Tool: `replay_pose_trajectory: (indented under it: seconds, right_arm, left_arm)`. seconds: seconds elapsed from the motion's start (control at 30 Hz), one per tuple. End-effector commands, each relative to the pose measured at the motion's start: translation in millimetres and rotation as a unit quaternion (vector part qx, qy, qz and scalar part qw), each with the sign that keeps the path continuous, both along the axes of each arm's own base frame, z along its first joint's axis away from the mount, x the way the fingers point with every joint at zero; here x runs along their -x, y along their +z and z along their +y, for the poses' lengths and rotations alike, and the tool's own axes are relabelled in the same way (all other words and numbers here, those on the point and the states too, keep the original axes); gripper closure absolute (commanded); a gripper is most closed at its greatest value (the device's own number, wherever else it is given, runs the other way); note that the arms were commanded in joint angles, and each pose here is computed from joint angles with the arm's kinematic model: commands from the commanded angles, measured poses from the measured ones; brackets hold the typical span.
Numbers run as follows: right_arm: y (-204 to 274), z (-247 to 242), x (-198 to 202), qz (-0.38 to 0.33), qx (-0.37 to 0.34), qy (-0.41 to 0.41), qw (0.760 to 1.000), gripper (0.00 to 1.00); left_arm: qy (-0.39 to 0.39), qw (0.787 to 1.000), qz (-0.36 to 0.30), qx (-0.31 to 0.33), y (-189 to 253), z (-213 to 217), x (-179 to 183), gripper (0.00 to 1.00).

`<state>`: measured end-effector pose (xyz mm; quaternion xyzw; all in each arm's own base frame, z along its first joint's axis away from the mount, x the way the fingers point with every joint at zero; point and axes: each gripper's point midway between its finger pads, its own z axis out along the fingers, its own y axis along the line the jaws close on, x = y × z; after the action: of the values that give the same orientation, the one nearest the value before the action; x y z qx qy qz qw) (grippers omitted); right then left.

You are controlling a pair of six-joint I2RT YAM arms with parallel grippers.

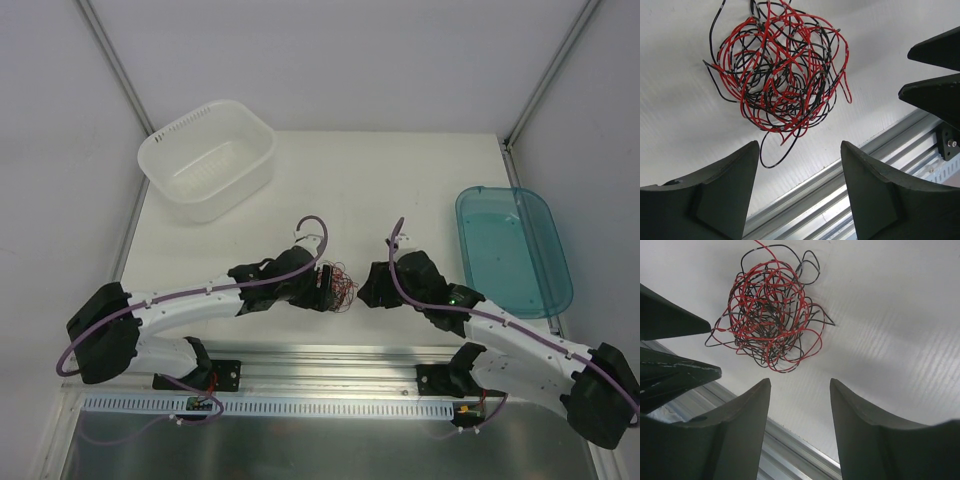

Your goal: Untangle the cables

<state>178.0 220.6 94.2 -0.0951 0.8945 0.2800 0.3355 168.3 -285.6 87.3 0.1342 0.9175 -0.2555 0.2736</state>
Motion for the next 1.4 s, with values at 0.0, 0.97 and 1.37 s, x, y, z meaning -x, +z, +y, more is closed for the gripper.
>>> replay_pose_trajectory:
  seconds: [0.0,0.97,1.37]
  right_arm:
    - [17,24,-8,-0.008,-0.068,-0.004,0.998,0.46]
    - [15,64,-20,-0.024,-0.01,0.074,0.997,0.48]
    - [6,85,-31,-0.026,-0.008,0.101,0.995,0.62]
  left_arm:
    - [0.014,1.0,0.005,0.011,-8,-9,-1,0.34]
    - [0.07,0.997,0.043,-0.009,-33,-1,-2,1.0]
    - [0.073,0.996,0.045,-0.004,-31,0,0,1.0]
